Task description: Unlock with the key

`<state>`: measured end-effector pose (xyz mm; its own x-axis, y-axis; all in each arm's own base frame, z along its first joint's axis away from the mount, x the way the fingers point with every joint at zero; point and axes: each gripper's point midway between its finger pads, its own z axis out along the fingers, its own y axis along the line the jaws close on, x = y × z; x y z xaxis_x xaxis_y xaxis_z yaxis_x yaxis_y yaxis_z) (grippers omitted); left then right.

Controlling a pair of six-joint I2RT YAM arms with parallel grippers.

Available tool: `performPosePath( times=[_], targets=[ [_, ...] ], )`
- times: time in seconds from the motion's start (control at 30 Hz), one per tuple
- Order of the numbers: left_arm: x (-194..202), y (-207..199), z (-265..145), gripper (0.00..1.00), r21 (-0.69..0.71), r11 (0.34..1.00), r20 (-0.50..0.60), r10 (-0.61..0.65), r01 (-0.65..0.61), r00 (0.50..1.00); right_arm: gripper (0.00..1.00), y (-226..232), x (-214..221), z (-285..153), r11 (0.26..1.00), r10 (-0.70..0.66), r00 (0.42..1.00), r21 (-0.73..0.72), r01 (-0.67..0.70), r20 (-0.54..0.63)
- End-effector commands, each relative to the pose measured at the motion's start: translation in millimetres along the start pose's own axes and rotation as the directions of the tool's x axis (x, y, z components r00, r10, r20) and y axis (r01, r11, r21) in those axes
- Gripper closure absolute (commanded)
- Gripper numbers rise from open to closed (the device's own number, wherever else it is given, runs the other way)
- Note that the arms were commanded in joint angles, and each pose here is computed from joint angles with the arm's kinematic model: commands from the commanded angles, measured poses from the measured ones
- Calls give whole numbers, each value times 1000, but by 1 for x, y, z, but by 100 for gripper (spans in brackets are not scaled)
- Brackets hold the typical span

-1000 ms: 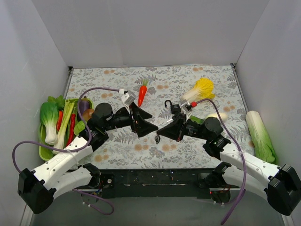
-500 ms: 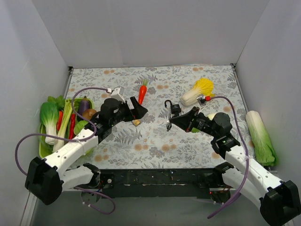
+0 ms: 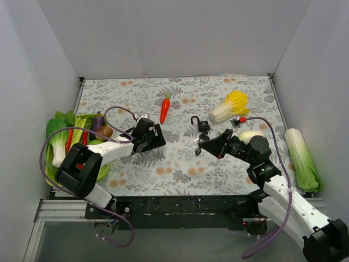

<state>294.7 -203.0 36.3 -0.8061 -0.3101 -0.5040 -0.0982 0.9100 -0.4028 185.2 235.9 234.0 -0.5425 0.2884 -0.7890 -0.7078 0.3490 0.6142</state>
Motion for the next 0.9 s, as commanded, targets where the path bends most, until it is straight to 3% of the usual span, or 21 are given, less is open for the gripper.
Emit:
performPosePath(
  times=[0.0,0.1,0.4,0.87],
  targets=[
    [-21,-11,12,27,0,1000,45,-10,10,999,99,5,-7,-4,999,-49,998,-10,50,33],
    [-22,-10,22,34,-13,1000,40,2,-1,999,99,5,-7,-5,998,-55,998,-7,56,32],
    [-35,-18,39,38,-19,996,58,92,-91,994,99,4,-4,-5,999,-50,999,-11,50,21],
    [-25,-26,28,27,56,941,-4,333,-333,943,99,3,1,-2,999,-31,1000,-24,31,-2]
  ],
)
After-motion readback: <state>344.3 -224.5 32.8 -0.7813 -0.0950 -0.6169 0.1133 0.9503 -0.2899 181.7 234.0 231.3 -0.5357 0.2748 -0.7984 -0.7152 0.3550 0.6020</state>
